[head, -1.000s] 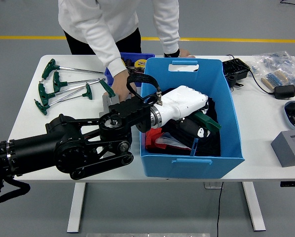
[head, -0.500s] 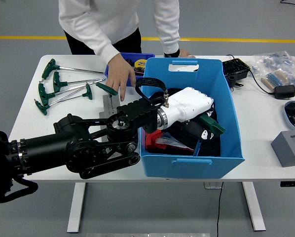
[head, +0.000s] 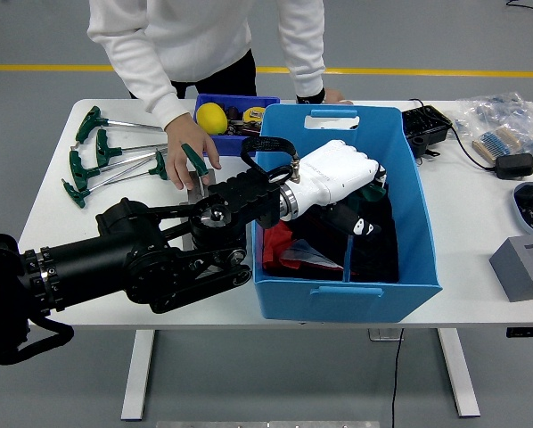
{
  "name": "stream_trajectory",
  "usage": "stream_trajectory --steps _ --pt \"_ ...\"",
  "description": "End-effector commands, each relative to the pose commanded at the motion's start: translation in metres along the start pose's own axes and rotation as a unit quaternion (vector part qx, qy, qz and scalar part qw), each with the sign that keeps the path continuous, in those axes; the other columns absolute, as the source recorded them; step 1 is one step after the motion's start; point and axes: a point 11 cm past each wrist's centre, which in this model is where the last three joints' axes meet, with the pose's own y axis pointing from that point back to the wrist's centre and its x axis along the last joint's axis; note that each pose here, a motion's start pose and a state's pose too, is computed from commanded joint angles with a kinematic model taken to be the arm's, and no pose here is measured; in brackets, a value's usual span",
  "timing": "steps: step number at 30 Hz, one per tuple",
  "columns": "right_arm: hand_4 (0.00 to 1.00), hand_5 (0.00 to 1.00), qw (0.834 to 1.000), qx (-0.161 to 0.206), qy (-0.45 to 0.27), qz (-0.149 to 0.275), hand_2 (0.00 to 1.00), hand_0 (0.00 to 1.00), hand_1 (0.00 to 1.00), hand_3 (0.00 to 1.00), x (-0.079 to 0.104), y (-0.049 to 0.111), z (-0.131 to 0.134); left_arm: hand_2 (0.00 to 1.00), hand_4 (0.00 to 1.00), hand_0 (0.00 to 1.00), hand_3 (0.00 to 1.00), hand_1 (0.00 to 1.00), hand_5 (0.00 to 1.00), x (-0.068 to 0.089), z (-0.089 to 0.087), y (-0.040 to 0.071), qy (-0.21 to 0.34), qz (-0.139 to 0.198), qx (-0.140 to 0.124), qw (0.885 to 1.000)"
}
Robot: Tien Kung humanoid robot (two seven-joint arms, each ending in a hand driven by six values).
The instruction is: Lift tool from toolbox,place it in box,lift tool from toolbox,place it in box
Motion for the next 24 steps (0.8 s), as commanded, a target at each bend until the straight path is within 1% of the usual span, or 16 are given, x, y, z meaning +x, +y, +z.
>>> stream_trajectory --steps 3,4,9,10,11,13,15,16,18,21,22,24 --pt "0.836 0.760 1.000 0.000 0.002 0.000 0.727 0.692 0.651 0.592 0.000 0.000 0.000 0.674 0.908 0.539 0.607 0.625 0.499 0.011 -0.002 -0.002 0.000 0.025 -0.001 1.000" --pt "0.836 0.761 1.000 0.000 0.003 0.000 0.727 0.691 0.651 0.593 0.000 0.000 0.000 0.751 0.914 0.676 0.641 0.700 0.500 0.016 -0.001 -0.002 0.002 0.036 -0.004 0.999" --pt "0.836 0.761 1.000 0.000 0.003 0.000 0.727 0.691 0.651 0.593 0.001 0.000 0.000 0.751 0.914 0.676 0.641 0.700 0.500 0.041 0.008 -0.003 0.010 0.089 -0.025 0.996" --pt "0.838 0.762 1.000 0.001 0.003 -0.001 0.727 0.690 0.651 0.593 0.000 0.000 0.000 0.797 0.922 0.734 0.665 0.745 0.504 0.046 0.010 -0.002 0.012 0.100 -0.030 0.994" --pt "0.838 0.762 1.000 0.001 0.002 -0.001 0.727 0.690 0.651 0.593 0.000 0.000 0.000 0.797 0.922 0.734 0.665 0.745 0.504 0.051 0.012 -0.002 0.013 0.111 -0.035 0.993" --pt "0.838 0.762 1.000 0.002 0.001 -0.001 0.727 0.690 0.651 0.593 0.000 0.000 -0.001 0.797 0.922 0.734 0.665 0.745 0.504 0.058 0.016 -0.001 0.014 0.125 -0.041 0.991" --pt "0.838 0.762 1.000 0.002 -0.002 0.000 0.727 0.690 0.651 0.593 0.000 0.000 -0.001 0.797 0.922 0.734 0.665 0.745 0.504 0.063 0.020 0.000 0.013 0.131 -0.045 0.990" --pt "0.837 0.762 1.000 0.001 -0.003 0.000 0.726 0.691 0.651 0.593 0.000 0.000 -0.001 0.787 0.928 0.715 0.668 0.735 0.506 0.064 0.021 0.001 0.013 0.131 -0.045 0.990" --pt "0.837 0.762 1.000 0.001 -0.005 0.000 0.726 0.691 0.651 0.593 0.000 0.000 0.000 0.787 0.928 0.715 0.668 0.735 0.506 0.069 0.021 0.003 0.013 0.133 -0.041 0.990" --pt "0.837 0.762 1.000 0.000 -0.006 0.000 0.726 0.691 0.651 0.593 0.000 0.000 0.001 0.787 0.928 0.715 0.668 0.735 0.506 0.072 0.012 0.008 0.022 0.133 -0.028 0.991" --pt "0.838 0.762 1.000 -0.001 -0.006 0.000 0.726 0.691 0.650 0.593 0.000 0.000 0.002 0.740 0.939 0.664 0.653 0.687 0.512 0.074 0.008 0.011 0.030 0.134 -0.021 0.990" --pt "0.838 0.762 1.000 -0.002 -0.007 0.000 0.726 0.691 0.650 0.593 0.000 0.000 0.003 0.740 0.939 0.664 0.653 0.687 0.512 0.076 -0.001 0.018 0.047 0.140 -0.009 0.989"
